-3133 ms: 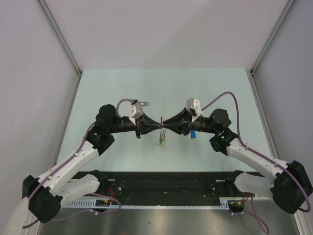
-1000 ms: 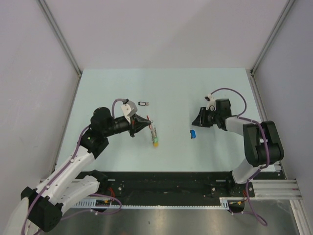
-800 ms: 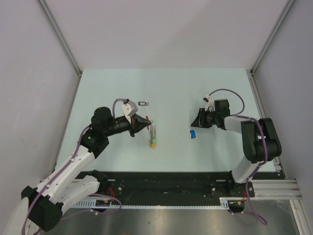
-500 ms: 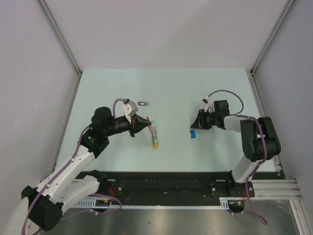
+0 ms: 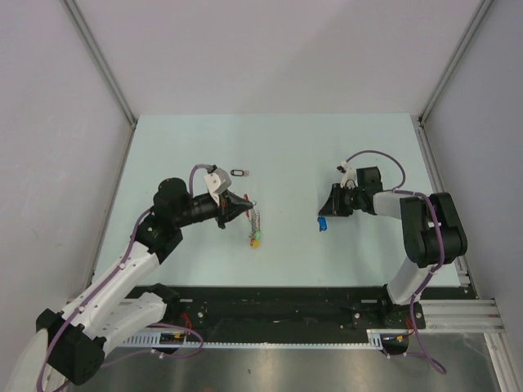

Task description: Put the keys on the keyring

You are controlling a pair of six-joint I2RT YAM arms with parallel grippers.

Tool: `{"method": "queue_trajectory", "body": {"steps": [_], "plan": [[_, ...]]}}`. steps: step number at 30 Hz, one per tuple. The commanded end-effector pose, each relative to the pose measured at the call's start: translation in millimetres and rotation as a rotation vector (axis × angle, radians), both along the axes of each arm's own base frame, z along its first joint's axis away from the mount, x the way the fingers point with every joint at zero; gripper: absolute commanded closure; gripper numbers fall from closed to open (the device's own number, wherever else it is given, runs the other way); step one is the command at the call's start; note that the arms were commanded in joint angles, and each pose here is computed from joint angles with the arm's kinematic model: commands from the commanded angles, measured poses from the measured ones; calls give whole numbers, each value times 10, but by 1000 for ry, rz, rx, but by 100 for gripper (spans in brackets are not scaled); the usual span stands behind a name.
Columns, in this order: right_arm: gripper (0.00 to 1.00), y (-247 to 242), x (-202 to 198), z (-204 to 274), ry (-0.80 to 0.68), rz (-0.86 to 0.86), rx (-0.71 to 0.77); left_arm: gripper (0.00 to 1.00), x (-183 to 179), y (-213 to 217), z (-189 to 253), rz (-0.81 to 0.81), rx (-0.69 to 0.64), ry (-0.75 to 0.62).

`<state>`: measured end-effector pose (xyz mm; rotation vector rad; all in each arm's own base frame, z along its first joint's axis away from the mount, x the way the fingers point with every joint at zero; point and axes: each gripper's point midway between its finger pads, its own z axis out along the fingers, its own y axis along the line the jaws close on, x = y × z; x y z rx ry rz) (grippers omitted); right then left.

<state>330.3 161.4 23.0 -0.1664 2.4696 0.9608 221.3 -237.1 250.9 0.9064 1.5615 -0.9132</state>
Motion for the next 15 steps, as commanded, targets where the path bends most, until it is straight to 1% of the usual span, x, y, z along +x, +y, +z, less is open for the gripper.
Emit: {"method": "queue_trajectory", "body": {"steps": [1, 2, 9, 14, 15], "plan": [[82, 18, 107, 95, -37, 17, 10, 100, 15, -24, 296, -24, -34, -92], [82, 10, 55, 63, -9, 18, 5, 100, 18, -23, 295, -22, -34, -92], [80, 1, 20, 50, -6, 21, -24, 100, 22, -23, 288, -21, -32, -89], [82, 1, 16, 37, -7, 22, -35, 100, 21, -20, 289, -19, -32, -89], [83, 0, 12, 36, -8, 24, -39, 100, 18, -19, 293, -19, -33, -89]]}}
